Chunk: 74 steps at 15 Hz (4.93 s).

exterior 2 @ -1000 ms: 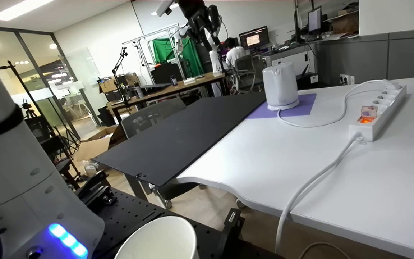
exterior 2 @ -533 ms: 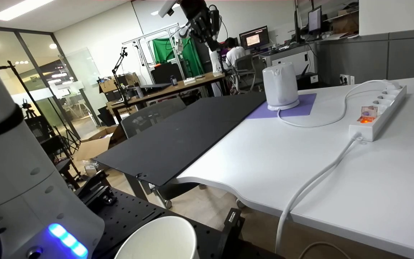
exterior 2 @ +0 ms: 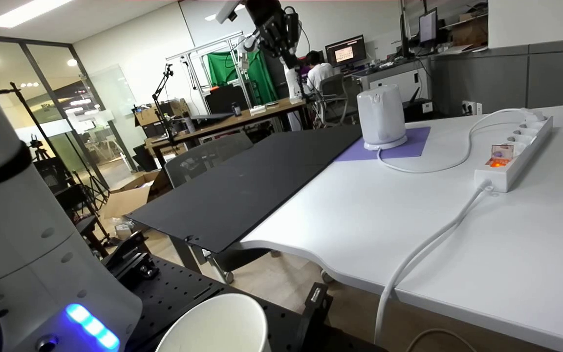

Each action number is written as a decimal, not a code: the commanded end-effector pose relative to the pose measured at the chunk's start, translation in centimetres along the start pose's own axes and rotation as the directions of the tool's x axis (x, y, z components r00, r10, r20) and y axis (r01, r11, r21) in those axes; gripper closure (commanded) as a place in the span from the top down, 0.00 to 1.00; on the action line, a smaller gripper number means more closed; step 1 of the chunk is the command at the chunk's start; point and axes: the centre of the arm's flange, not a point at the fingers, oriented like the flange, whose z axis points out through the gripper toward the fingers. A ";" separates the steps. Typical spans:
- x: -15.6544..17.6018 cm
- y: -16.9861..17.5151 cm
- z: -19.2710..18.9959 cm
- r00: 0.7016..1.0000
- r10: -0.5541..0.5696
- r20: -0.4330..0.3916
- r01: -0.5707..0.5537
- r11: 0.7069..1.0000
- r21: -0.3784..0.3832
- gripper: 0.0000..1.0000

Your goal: Press the button on the kettle handle

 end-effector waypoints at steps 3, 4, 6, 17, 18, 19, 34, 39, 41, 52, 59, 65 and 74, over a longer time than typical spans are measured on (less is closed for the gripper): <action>3.9 3.2 2.4 0.995 0.053 -0.084 -0.054 0.999 -0.005 0.00; 4.9 4.2 3.2 0.994 0.061 -0.088 -0.061 0.998 0.001 0.00; 6.9 5.6 4.9 0.986 0.118 -0.115 -0.121 0.992 -0.021 0.00; 15.8 6.9 12.3 0.967 0.232 -0.101 -0.231 0.973 0.020 0.00; 16.1 6.8 12.7 0.966 0.245 -0.086 -0.242 0.970 0.035 0.00; 16.3 6.8 13.0 0.964 0.254 -0.076 -0.251 0.967 0.047 0.00; 15.1 9.7 13.1 0.950 -0.312 0.021 0.312 0.949 -0.034 0.00; 15.1 9.5 13.0 0.944 -0.329 0.018 0.330 0.944 -0.031 0.00; 15.1 9.5 13.0 0.944 -0.330 0.018 0.330 0.943 -0.031 0.00; 15.8 10.7 16.1 0.940 -0.340 0.036 0.339 0.940 0.030 0.00; 16.0 10.7 16.7 0.925 -0.381 0.001 0.379 0.919 0.106 0.00; 16.5 11.1 17.9 0.926 -0.378 -0.007 0.376 0.918 0.126 0.00; 17.1 11.2 19.9 0.920 -0.391 -0.027 0.390 0.907 0.158 0.00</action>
